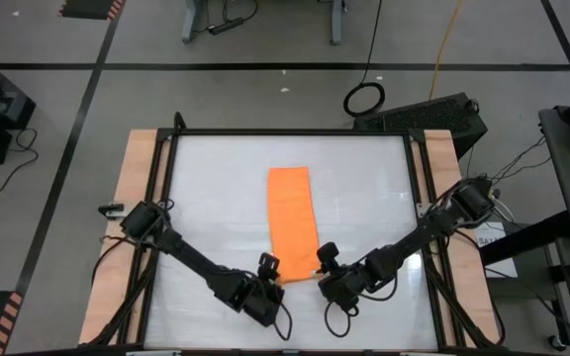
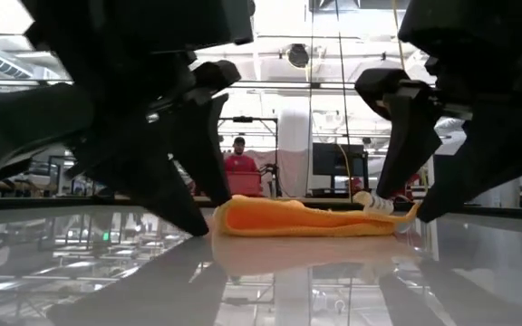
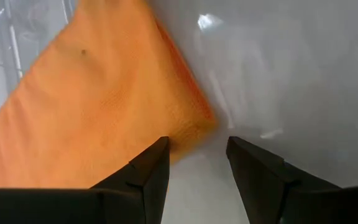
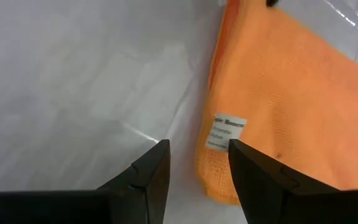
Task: Roll towel
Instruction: Roll the orange microfiber cloth
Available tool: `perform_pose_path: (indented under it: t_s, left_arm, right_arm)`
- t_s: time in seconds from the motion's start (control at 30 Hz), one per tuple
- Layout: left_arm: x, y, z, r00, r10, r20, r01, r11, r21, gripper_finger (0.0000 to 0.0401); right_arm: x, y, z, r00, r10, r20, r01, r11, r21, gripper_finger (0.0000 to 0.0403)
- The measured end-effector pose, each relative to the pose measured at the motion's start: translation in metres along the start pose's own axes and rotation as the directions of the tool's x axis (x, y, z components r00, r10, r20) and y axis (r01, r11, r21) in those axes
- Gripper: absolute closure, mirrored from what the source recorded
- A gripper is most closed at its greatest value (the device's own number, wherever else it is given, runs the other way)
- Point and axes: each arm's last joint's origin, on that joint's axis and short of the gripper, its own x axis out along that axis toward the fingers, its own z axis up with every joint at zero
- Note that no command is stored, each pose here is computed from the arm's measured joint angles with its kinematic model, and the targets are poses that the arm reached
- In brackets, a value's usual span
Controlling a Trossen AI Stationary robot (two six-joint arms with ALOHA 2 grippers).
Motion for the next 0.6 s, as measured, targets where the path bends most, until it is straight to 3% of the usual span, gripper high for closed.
perform_pose_path:
  t_s: [0.23, 0.6]
  left_arm:
    - [-0.0029, -0.0051, 0.0060, 0.998, 0.024, 0.064, -0.021, 0.999, -0.045, 0.0228]
    - [0.0067, -0.0061, 0.0042, 0.999, 0.030, 0.044, -0.031, 0.999, 0.029, 0.0228]
  right_arm:
    - [0.0041, 0.0026, -0.0011, 1.000, -0.026, -0.007, 0.026, 1.000, -0.003, 0.0248]
    - [0.0041, 0.0031, -0.0009, 0.998, -0.065, -0.007, 0.065, 0.998, -0.007, 0.0248]
